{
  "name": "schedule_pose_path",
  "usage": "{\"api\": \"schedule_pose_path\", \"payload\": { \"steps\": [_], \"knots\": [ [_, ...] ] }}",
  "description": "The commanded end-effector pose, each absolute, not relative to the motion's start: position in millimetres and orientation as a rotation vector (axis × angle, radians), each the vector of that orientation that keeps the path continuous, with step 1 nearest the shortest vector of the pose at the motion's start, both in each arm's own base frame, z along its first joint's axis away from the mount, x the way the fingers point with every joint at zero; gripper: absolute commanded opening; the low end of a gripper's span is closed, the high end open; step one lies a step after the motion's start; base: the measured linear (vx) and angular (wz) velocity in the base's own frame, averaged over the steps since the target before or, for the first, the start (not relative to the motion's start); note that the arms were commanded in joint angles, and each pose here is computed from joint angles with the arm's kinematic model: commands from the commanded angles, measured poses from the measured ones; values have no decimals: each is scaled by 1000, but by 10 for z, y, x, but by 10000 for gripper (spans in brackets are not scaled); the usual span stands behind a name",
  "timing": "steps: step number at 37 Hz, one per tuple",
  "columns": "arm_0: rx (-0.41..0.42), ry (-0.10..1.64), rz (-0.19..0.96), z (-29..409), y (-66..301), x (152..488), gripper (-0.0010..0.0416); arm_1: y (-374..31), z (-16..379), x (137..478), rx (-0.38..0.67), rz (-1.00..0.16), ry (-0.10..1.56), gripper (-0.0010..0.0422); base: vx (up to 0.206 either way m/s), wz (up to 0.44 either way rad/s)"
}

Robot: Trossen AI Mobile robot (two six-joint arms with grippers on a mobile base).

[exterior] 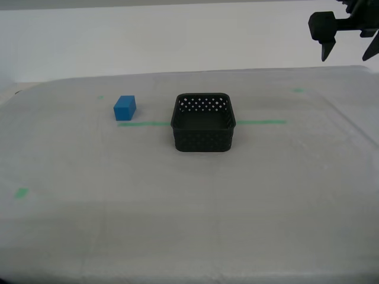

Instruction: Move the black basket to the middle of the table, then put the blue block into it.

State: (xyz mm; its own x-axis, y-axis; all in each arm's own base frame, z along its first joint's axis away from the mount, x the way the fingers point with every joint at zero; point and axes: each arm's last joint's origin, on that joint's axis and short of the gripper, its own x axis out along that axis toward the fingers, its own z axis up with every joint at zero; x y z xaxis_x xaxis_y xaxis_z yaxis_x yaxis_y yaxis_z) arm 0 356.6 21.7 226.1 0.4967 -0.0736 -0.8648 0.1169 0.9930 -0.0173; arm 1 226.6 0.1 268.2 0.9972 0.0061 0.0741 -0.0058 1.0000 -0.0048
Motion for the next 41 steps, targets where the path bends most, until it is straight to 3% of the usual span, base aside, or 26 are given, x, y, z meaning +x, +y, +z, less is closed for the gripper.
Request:
{"api": "schedule_pose_path", "payload": {
  "steps": [1, 41],
  "knots": [
    [38, 1042, -117, 2268, 219, 3568, 400, 1, 2692, 2266, -3, 6, -81, 0, 0, 0],
    [38, 1041, -117, 2268, 220, 3568, 398, 2, 2692, 2266, -3, 7, -81, 0, 0, 0]
  ]
}}
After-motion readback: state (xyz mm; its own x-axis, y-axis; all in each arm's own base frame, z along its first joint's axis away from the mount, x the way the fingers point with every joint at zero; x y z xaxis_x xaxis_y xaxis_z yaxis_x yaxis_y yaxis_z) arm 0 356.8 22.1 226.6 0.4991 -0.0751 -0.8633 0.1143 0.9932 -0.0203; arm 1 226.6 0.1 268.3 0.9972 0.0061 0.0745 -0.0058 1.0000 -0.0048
